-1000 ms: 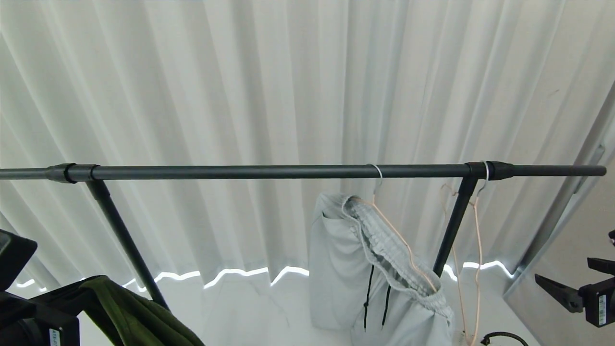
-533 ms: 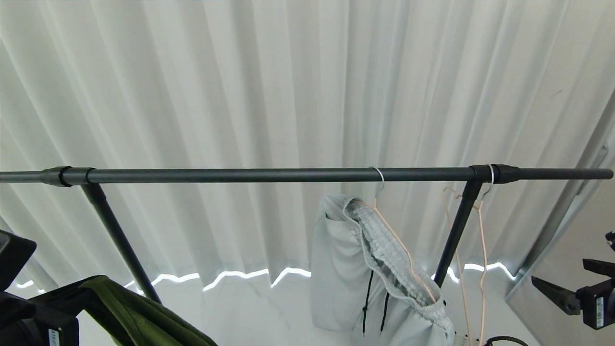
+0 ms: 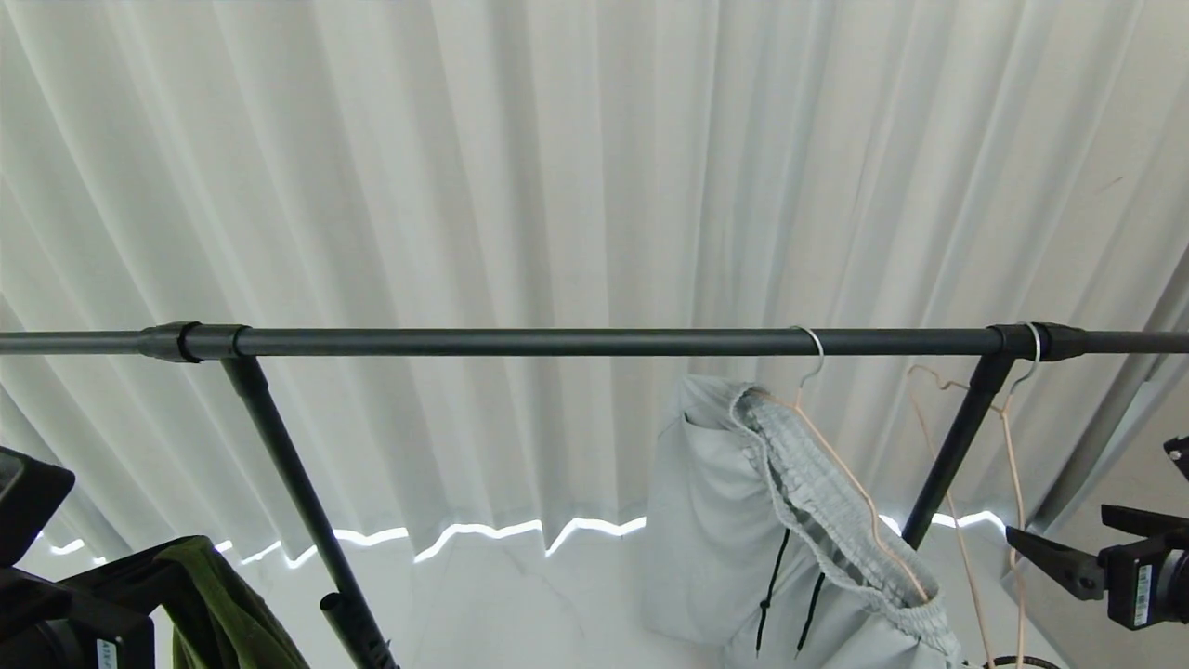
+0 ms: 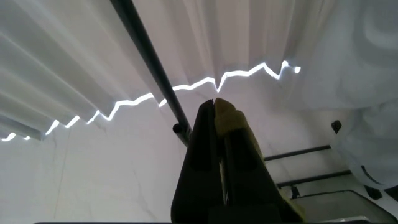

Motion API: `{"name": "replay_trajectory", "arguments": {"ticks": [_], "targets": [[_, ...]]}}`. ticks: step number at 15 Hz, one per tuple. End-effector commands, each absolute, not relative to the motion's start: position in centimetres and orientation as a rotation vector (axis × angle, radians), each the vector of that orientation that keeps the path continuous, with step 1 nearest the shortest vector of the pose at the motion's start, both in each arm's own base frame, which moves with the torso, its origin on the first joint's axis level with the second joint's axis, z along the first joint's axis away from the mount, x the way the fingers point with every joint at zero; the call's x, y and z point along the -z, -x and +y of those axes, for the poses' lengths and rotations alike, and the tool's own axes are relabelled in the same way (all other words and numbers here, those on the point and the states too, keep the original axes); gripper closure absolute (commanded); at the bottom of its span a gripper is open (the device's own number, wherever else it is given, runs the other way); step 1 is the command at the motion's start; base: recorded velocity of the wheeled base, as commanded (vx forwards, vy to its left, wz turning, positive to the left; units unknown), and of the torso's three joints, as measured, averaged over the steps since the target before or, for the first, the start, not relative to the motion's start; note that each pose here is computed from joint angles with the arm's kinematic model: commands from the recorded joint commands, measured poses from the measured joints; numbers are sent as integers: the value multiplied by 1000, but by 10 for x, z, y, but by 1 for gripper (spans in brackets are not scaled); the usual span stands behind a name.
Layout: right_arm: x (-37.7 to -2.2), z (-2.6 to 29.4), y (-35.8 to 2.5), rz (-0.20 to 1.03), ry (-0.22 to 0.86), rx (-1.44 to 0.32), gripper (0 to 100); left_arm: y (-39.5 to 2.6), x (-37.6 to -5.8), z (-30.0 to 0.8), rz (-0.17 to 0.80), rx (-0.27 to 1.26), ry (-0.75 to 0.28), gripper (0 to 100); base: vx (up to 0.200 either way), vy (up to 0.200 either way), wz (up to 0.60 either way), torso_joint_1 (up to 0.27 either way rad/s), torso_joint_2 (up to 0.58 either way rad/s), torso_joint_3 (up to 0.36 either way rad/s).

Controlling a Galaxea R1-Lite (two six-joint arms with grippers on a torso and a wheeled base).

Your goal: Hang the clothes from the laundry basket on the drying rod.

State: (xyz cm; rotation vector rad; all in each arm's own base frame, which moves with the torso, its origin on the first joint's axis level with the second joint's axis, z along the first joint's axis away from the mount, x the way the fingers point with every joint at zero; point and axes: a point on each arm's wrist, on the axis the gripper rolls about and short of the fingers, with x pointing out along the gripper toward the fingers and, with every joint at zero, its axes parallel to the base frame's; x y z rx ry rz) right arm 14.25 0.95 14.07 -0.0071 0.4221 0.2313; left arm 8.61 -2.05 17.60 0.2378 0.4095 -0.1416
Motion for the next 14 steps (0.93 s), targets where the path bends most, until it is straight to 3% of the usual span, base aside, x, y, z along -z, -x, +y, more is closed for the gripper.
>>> {"name": "replay_trajectory", "arguments": {"ticks": [1, 5, 9, 11, 14], "targets": [[-136, 18, -148, 474, 2, -231, 0, -86, -176, -21, 411, 141, -238, 100, 0, 0, 0, 0, 0, 0], [-115, 29, -171, 597, -46, -113, 0, -86, -175, -21, 412, 143, -248, 100, 0, 0, 0, 0, 0, 0], [-110, 37, -168, 597, -53, -142, 0, -86, -174, -21, 417, 149, -254, 100, 0, 0, 0, 0, 0, 0], [-110, 38, -176, 588, -108, -93, 0, -86, -173, -21, 417, 151, -263, 100, 0, 0, 0, 0, 0, 0], [-104, 41, -185, 568, -106, -56, 0, -86, -173, -21, 418, 151, -264, 100, 0, 0, 0, 0, 0, 0]]}}
